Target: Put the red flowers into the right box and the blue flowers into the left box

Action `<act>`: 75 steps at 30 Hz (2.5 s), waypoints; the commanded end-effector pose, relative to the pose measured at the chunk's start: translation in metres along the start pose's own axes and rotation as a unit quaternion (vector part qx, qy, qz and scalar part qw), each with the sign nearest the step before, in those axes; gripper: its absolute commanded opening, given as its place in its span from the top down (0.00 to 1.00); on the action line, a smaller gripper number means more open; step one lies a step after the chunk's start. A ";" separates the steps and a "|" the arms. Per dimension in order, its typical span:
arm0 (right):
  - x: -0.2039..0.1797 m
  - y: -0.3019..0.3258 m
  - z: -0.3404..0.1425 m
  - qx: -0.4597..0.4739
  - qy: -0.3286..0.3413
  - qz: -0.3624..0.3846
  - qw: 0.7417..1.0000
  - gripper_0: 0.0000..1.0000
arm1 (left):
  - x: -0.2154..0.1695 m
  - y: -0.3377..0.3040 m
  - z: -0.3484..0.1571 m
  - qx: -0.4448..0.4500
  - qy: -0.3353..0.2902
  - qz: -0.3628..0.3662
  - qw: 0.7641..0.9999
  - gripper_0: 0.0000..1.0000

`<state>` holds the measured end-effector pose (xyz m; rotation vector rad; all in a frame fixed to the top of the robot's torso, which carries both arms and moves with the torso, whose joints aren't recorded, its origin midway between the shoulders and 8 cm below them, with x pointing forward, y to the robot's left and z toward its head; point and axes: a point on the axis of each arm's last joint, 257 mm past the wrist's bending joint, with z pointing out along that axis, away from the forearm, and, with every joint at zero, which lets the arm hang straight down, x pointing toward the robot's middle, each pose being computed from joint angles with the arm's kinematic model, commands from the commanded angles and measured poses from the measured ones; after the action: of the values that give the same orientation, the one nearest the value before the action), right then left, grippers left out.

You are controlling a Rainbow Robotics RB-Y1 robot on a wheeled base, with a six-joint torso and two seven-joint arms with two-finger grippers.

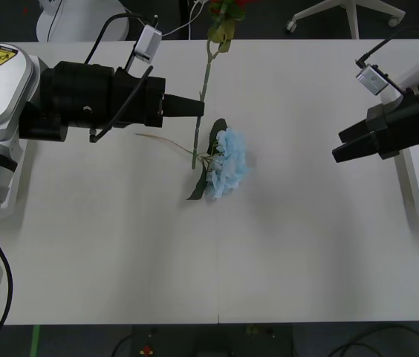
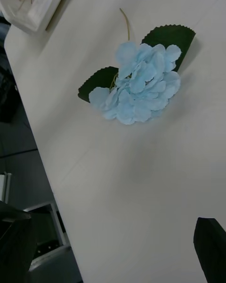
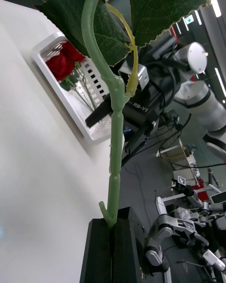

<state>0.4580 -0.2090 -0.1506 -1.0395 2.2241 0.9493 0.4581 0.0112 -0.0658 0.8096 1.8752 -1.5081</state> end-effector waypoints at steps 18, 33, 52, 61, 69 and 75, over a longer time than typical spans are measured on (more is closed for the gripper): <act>-0.040 0.110 0.086 -0.222 -0.226 0.215 0.924 0.03 | -0.006 -0.023 0.027 0.034 -0.020 0.005 0.999 1.00; -0.104 0.140 0.127 -0.278 -0.315 0.261 0.869 0.03 | -0.006 -0.023 0.027 0.034 -0.020 0.005 0.999 1.00; -0.145 0.167 0.140 -0.301 -0.329 0.248 0.860 0.03 | -0.006 -0.023 0.027 0.034 -0.020 0.005 0.999 1.00; -0.151 0.171 0.143 -0.306 -0.326 0.255 0.857 0.39 | -0.006 -0.023 0.027 0.034 -0.020 0.005 0.999 1.00; -0.151 0.173 0.144 -0.311 -0.321 0.264 0.855 1.00 | -0.006 -0.023 0.027 0.034 -0.020 0.005 0.999 1.00; -0.150 0.172 0.144 -0.311 -0.319 0.268 0.854 1.00 | -0.006 -0.023 0.027 0.034 -0.020 0.005 0.999 1.00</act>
<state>0.4319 0.0338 -0.0990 -0.1684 1.6897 1.9660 0.4592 -0.0065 -0.0630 0.7634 1.8486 -1.5540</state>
